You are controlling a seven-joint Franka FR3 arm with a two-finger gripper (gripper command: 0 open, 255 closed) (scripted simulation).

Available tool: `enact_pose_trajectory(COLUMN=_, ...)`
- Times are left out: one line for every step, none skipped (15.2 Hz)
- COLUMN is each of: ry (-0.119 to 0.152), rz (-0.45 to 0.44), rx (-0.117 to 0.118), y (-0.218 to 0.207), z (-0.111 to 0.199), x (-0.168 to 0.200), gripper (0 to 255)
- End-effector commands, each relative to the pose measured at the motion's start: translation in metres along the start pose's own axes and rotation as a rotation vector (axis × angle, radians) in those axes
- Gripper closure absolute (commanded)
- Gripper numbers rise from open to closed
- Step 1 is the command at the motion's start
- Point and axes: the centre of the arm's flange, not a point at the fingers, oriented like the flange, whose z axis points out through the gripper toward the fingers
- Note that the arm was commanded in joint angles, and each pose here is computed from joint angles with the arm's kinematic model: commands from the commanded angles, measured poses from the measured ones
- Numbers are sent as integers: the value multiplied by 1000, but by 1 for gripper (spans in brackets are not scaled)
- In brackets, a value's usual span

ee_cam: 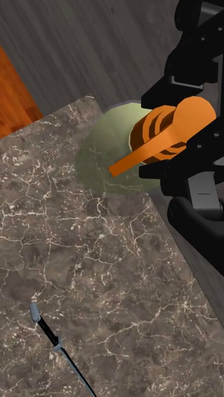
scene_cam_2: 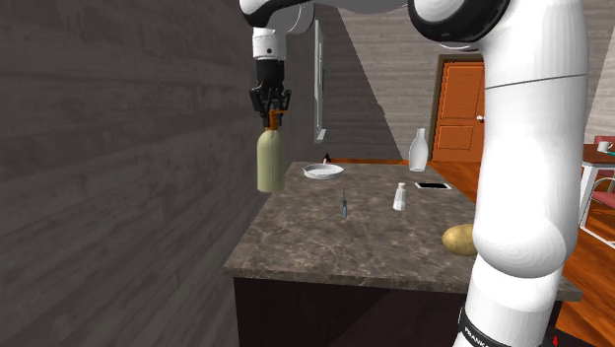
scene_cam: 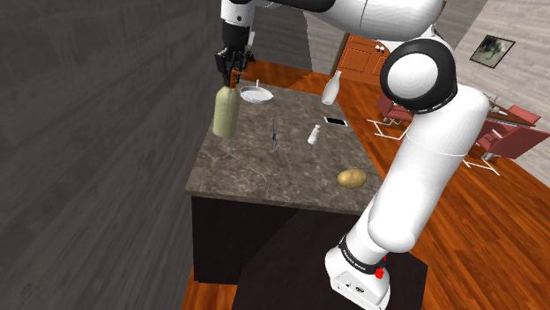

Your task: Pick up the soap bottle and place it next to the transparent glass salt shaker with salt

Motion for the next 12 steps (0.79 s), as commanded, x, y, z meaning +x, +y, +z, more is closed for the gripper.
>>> enact_pose_trajectory(ry=0, rz=0, rx=0, y=0, z=-10, x=-1, gripper=255)
enact_pose_trajectory(ry=0, rz=0, rx=0, y=0, z=-16, x=-1, gripper=255)
enact_pose_trajectory(ry=0, rz=0, rx=0, y=0, z=-21, x=-1, gripper=255)
enact_pose_trajectory(ry=0, rz=0, rx=0, y=0, z=-26, x=-1, gripper=255)
enact_pose_trajectory(ry=0, rz=0, rx=0, y=0, z=-32, x=-1, gripper=255)
enact_pose_trajectory(ry=0, rz=0, rx=0, y=0, z=-37, x=-1, gripper=255)
enact_pose_trajectory(ry=0, rz=0, rx=0, y=0, z=-42, x=-1, gripper=255)
enact_pose_trajectory(ry=0, rz=0, rx=0, y=0, z=-47, x=-1, gripper=255)
enact_pose_trajectory(ry=0, rz=0, rx=0, y=0, z=-53, x=-1, gripper=255)
enact_pose_trajectory(ry=0, rz=0, rx=0, y=0, z=-58, x=-1, gripper=255)
enact_pose_trajectory(ry=0, rz=0, rx=0, y=0, z=-63, x=-1, gripper=255)
enact_pose_trajectory(ry=0, rz=0, rx=0, y=-1, z=-68, x=-1, gripper=255)
